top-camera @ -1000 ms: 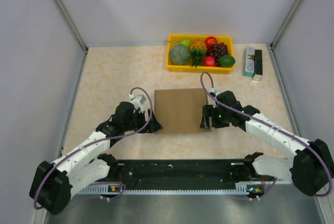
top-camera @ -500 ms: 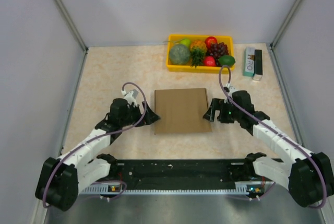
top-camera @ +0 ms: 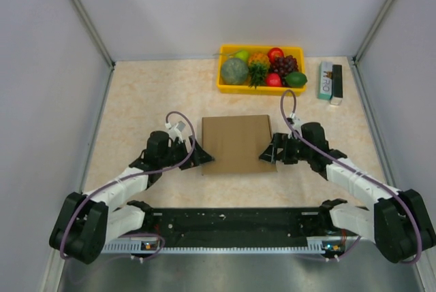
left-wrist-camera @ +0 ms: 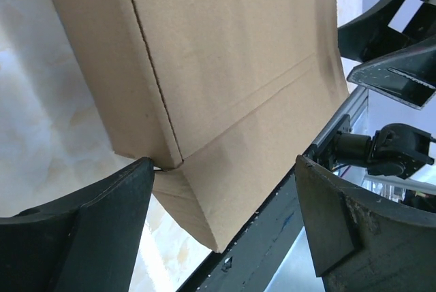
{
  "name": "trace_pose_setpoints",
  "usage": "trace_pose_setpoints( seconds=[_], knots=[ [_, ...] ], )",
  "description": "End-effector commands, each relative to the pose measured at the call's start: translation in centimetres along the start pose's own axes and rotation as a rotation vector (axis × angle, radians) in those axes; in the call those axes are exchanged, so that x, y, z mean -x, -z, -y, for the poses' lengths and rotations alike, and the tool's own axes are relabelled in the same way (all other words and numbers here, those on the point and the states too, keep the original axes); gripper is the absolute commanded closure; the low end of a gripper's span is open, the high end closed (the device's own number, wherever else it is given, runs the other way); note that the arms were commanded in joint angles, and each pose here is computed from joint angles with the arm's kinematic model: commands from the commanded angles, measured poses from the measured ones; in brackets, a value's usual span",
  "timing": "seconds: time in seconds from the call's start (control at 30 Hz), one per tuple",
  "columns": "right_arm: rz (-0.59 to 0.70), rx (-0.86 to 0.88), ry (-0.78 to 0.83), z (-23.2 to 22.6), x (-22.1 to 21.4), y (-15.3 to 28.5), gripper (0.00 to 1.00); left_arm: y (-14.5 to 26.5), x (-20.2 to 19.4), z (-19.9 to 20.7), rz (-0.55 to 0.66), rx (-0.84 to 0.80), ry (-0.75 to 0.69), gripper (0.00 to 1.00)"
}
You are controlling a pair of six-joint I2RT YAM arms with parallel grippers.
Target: Fold the paper box
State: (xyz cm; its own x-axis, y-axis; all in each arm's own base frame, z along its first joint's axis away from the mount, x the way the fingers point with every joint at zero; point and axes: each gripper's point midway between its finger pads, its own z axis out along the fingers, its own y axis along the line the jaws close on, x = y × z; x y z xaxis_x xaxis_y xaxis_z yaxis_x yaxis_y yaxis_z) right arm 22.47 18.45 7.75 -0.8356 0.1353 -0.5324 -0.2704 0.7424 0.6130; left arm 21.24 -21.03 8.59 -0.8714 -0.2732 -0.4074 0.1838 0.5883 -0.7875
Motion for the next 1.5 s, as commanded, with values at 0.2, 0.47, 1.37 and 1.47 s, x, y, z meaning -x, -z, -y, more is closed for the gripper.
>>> trace_pose_setpoints(
  seconds=[0.2, 0.47, 1.37, 1.47],
  knots=[
    [0.064, 0.143, 0.035, -3.0, 1.7, 0.8, 0.12, 0.3, 0.9, 2.9, 0.007, -0.129, -0.069, 0.13],
    [0.046, 0.175, -0.023, -5.1, 2.2, 2.5, 0.15, 2.2, 0.9, 6.4, 0.005, -0.233, -0.037, 0.16],
    [-0.209, 0.379, -0.455, -15.2, 4.3, 9.7, 0.2, 10.6, 2.2, 14.6, 0.141, -0.323, 0.104, 0.15],
    [-0.203, 0.325, -0.491, -13.5, 4.3, 8.2, 0.19, 10.3, 2.6, 14.8, 0.149, -0.346, 0.11, 0.14]
  ],
)
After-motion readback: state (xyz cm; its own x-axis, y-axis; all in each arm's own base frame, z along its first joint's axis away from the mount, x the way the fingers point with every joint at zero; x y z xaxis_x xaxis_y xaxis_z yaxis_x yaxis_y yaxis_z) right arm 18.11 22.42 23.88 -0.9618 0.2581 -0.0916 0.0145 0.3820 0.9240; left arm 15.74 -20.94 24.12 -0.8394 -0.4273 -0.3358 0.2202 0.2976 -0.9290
